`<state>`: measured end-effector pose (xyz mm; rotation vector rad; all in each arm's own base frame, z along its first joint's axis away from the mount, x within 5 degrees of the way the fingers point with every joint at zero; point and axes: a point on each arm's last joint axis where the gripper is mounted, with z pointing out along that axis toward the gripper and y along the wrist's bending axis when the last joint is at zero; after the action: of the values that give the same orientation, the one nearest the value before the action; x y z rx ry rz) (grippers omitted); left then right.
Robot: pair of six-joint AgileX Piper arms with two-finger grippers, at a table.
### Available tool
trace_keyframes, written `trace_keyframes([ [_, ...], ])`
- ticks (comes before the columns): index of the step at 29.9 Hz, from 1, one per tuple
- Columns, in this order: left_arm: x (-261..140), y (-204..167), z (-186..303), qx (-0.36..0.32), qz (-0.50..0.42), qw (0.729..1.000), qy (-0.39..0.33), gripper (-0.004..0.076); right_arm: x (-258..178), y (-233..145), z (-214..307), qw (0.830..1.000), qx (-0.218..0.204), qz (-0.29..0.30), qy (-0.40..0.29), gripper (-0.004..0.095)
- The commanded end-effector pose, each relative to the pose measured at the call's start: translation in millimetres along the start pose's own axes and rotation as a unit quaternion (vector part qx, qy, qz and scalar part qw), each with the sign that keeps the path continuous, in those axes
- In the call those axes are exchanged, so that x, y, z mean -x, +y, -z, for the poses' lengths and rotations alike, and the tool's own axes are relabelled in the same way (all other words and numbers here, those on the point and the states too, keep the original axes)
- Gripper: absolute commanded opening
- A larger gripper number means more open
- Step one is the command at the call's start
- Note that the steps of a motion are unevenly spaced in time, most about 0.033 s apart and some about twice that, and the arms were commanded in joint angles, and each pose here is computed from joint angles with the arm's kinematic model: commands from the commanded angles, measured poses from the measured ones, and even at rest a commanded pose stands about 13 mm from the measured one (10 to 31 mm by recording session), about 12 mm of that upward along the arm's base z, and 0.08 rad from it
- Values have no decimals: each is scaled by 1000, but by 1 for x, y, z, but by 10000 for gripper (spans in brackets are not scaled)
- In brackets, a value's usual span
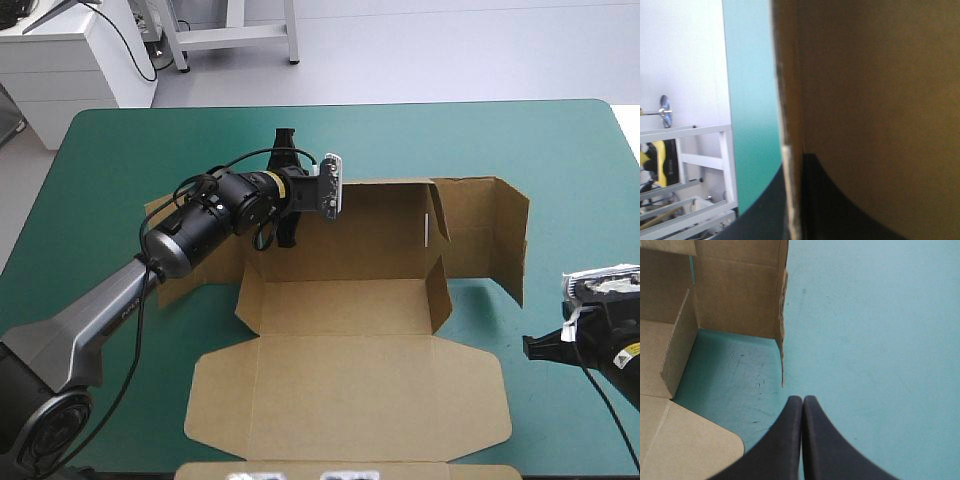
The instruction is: Fold the box
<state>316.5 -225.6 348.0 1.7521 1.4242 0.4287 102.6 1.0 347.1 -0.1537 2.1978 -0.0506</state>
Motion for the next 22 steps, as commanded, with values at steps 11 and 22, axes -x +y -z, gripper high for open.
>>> trace_keyframes([
  [11, 19, 20, 35, 130, -29, 991, -13, -8, 18, -3, 11, 998, -10, -9, -56, -21],
  [22, -1, -25, 54, 179, -11, 982, -55, -8, 18, -2, 11, 998, -8, -10, -56, -21],
])
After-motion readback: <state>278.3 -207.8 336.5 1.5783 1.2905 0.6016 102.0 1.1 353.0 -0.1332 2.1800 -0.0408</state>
